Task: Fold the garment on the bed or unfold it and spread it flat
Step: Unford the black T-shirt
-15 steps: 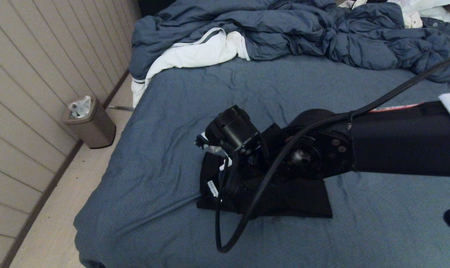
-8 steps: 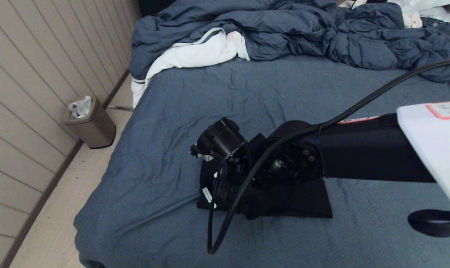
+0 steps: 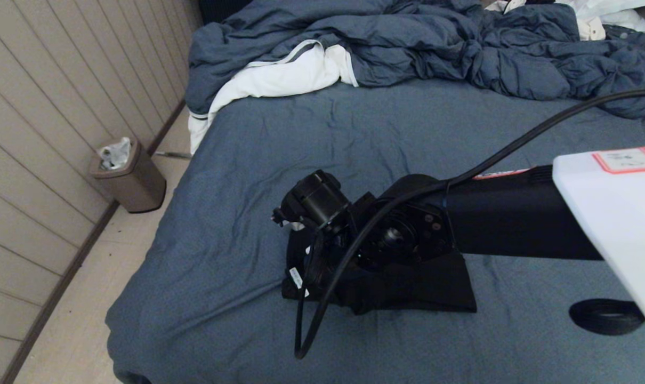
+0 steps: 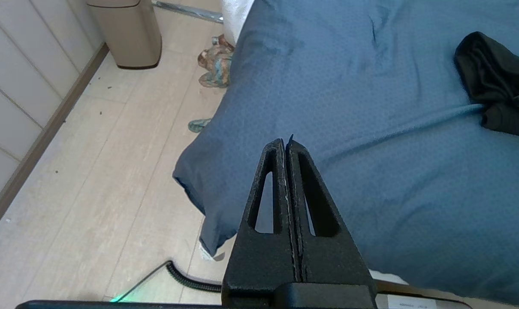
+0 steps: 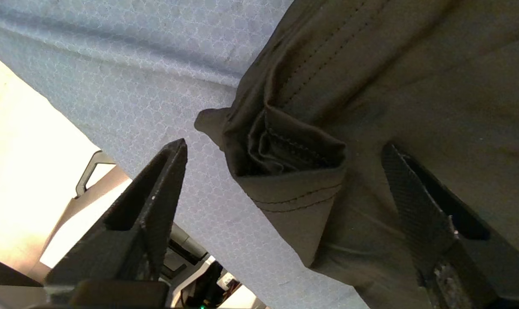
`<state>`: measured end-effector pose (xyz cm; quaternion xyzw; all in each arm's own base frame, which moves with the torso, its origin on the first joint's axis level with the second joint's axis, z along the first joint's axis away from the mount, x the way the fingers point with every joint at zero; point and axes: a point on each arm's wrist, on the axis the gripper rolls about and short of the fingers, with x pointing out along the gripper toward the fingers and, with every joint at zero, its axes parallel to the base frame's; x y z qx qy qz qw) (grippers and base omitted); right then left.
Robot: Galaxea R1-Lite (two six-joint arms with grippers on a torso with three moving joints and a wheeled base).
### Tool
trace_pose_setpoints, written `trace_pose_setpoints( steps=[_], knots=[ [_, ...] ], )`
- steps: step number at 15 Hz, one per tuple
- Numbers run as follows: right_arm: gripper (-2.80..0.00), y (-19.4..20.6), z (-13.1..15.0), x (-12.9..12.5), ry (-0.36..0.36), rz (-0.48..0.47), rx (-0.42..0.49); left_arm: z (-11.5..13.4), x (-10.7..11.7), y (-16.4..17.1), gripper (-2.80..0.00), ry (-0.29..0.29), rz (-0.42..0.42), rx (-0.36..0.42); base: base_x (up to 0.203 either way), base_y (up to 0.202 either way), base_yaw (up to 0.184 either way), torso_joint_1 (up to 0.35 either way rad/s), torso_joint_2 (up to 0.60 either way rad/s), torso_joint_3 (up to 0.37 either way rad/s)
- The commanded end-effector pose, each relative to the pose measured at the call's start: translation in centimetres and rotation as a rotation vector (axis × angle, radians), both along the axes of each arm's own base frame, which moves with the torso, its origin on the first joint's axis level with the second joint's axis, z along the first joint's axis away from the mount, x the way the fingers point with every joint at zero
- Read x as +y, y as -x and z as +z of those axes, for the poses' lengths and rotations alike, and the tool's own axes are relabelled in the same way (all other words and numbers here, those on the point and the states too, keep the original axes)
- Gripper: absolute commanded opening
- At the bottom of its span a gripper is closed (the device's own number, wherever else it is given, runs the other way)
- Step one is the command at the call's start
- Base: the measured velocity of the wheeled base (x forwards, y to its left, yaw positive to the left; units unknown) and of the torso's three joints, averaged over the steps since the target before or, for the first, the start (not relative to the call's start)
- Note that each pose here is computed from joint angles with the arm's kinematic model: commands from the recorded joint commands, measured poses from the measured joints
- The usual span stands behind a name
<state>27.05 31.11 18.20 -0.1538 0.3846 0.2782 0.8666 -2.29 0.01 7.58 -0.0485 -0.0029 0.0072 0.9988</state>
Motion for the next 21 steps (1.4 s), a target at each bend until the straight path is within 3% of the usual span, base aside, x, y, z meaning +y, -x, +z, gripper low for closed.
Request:
trace_pose_setpoints(
  steps=[1,21],
  knots=[
    [0.00,0.03,0.13,-0.05,-0.001,-0.001,-0.002,0.01,0.00,-0.01,-2.80,0.001,0.001,0.000,0.000,0.000,0.000,0.000,0.00,0.000],
    [0.00,-0.17,-0.49,0.63,0.011,0.005,-0.021,0.01,0.00,-0.01,-2.80,0.001,0.001,0.000,0.000,0.000,0.000,0.000,0.00,0.000]
  ],
)
